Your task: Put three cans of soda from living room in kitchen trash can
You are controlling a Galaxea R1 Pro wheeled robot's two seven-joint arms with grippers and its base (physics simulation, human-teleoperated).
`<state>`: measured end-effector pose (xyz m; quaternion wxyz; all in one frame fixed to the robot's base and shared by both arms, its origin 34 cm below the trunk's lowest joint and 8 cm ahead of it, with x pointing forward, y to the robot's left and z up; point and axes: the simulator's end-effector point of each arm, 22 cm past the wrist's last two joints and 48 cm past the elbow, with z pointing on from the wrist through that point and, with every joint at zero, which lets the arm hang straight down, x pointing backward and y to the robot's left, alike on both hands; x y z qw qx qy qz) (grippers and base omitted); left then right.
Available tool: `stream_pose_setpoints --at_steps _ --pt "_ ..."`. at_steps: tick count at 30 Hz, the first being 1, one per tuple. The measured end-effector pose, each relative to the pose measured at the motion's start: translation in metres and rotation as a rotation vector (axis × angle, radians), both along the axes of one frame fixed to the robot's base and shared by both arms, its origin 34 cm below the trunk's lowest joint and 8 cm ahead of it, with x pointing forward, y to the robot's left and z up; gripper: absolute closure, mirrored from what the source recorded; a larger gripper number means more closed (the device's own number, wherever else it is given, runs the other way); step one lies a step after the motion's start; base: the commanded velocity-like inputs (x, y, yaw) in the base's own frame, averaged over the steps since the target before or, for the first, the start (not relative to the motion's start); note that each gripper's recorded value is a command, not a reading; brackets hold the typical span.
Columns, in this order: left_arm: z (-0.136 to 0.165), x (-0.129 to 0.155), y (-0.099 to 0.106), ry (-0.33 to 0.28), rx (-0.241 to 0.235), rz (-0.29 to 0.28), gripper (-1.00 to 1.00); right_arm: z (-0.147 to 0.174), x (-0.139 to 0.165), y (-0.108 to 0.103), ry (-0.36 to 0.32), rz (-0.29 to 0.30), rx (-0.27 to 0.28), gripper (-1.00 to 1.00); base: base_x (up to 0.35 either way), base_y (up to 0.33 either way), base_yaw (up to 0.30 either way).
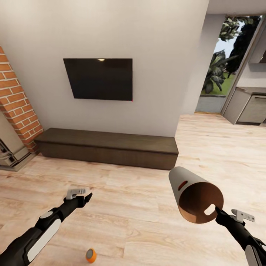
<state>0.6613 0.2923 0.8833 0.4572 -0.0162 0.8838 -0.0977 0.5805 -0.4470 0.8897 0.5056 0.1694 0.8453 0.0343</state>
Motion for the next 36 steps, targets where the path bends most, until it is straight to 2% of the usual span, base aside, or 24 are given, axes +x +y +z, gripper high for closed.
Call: stream_pose_setpoints --at_steps 4,13,15,19,20,23,26,31,36 --pt "-0.019 -0.009 0.012 0.046 0.016 0.023 -1.00 0.000 0.000 0.000 0.001 0.001 -0.001 1.00 0.046 0.000 -0.002" --pt "-0.030 -0.014 0.009 0.081 0.013 0.029 -1.00 0.003 0.002 -0.001 -0.018 0.001 -0.017 1.00 0.007 0.000 0.000" --pt "-0.040 -0.022 0.010 0.143 0.026 0.040 -1.00 0.002 0.001 -0.001 -0.021 0.001 -0.022 1.00 0.000 0.000 0.000" --pt "-0.051 -0.028 0.005 0.220 0.032 0.047 -1.00 0.001 0.001 -0.001 -0.022 0.001 -0.023 1.00 0.000 0.000 0.000" --pt "-0.054 -0.020 0.006 0.294 0.059 0.065 -1.00 0.001 0.001 0.000 -0.023 0.002 -0.023 1.00 0.000 0.000 0.000" --pt "-0.047 -0.002 0.020 0.343 0.110 0.106 -1.00 0.000 0.002 0.002 -0.022 0.009 -0.023 1.00 0.000 0.000 0.000" --pt "-0.051 0.008 0.045 0.387 0.154 0.167 -1.00 -0.001 0.004 0.009 -0.020 0.026 -0.022 1.00 0.000 0.000 0.000" --pt "-0.045 0.036 0.080 0.369 0.184 0.267 -1.00 -0.001 0.006 0.013 -0.020 0.036 -0.024 1.00 0.000 0.000 0.000" --pt "-0.042 0.043 0.092 0.363 0.192 0.301 -1.00 -0.002 0.007 0.019 -0.018 0.051 -0.024 1.00 0.000 0.000 0.000"
